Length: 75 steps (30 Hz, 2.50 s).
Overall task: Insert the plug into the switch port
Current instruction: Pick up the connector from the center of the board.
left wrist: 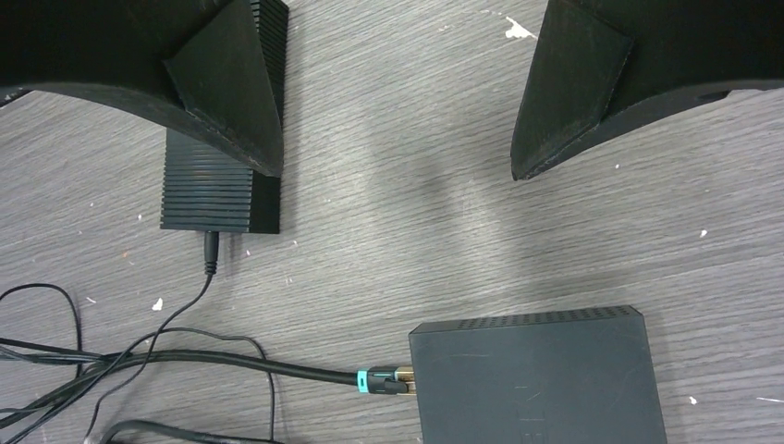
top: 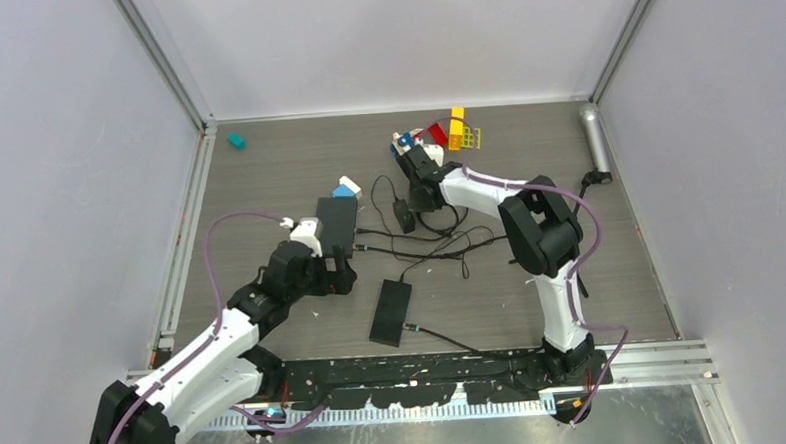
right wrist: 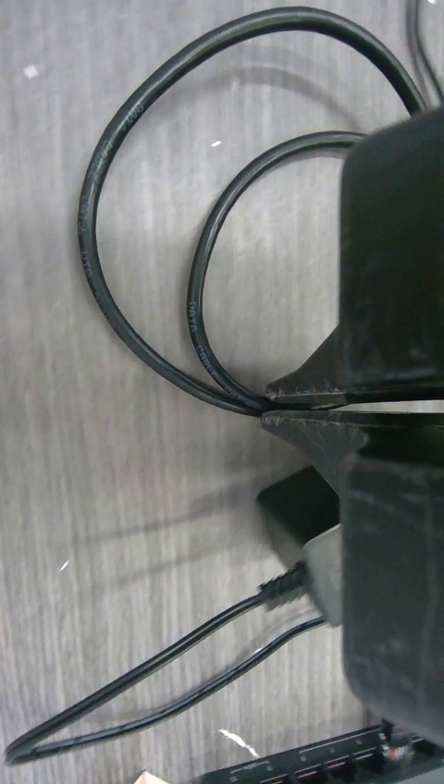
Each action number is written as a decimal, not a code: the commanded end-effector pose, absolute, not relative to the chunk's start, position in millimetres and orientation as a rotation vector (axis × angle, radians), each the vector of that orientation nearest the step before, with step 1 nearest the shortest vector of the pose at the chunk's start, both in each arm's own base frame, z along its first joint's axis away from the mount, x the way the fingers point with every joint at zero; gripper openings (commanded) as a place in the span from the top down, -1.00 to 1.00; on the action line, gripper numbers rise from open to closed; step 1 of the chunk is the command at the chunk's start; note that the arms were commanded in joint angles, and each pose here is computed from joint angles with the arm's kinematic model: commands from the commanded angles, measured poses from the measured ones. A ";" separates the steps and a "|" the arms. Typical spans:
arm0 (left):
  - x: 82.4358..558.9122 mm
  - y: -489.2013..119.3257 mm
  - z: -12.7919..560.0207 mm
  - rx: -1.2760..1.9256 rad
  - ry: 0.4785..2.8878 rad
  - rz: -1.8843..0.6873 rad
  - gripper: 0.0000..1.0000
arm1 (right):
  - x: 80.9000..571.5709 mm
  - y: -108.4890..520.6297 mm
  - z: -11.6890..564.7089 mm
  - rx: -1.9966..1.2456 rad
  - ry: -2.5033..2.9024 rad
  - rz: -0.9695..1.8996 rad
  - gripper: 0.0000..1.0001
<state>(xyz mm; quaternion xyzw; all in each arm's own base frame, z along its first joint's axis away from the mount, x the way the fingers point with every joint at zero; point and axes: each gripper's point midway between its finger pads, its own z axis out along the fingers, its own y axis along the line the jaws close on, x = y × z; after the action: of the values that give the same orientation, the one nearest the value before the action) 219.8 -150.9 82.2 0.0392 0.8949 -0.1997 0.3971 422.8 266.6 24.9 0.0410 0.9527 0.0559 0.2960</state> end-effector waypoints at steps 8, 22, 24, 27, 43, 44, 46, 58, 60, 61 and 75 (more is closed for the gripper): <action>249.3 -187.8 216.3 0.203 1.779 -0.750 -0.91 | 417.0 226.8 141.1 0.645 2.102 0.556 0.99; 263.7 -226.2 263.0 0.364 1.591 -0.874 -0.89 | 358.5 206.7 279.8 0.634 1.569 1.059 0.99; 266.6 -232.1 264.1 0.381 1.578 -0.893 -0.85 | 348.0 201.1 288.7 0.639 1.512 1.104 0.99; 265.1 -249.2 268.7 0.425 1.554 -0.986 -0.84 | 335.2 196.9 298.1 0.629 1.474 1.151 0.99; 258.9 -318.6 265.5 0.571 1.460 -1.214 -0.83 | 313.0 203.1 312.1 0.580 1.476 1.261 0.99; 261.2 -321.1 261.4 0.568 1.472 -1.210 -0.79 | 312.2 204.5 312.5 0.576 1.479 1.269 0.99; 267.7 -325.3 254.4 0.549 1.497 -1.207 -0.69 | 310.6 206.3 313.3 0.569 1.483 1.283 0.99; 300.3 -346.9 232.0 0.482 1.520 -1.220 -0.31 | 294.4 210.0 323.9 0.525 1.469 1.361 0.99; 300.2 -351.8 235.2 0.483 1.500 -1.256 -0.17 | 292.7 210.2 323.3 0.519 1.475 1.361 0.99; 299.5 -354.3 236.8 0.485 1.493 -1.278 -0.03 | 292.1 209.7 322.3 0.519 1.479 1.359 0.99; 263.4 -332.2 204.7 0.640 1.821 -1.172 1.00 | 257.6 165.7 278.6 0.175 1.618 0.879 0.07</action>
<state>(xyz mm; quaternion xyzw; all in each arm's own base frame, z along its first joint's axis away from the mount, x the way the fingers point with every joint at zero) 281.4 -354.1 199.0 0.2239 0.6948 -0.5228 0.4402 267.2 191.9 281.2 0.1603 0.6717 0.4882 0.5337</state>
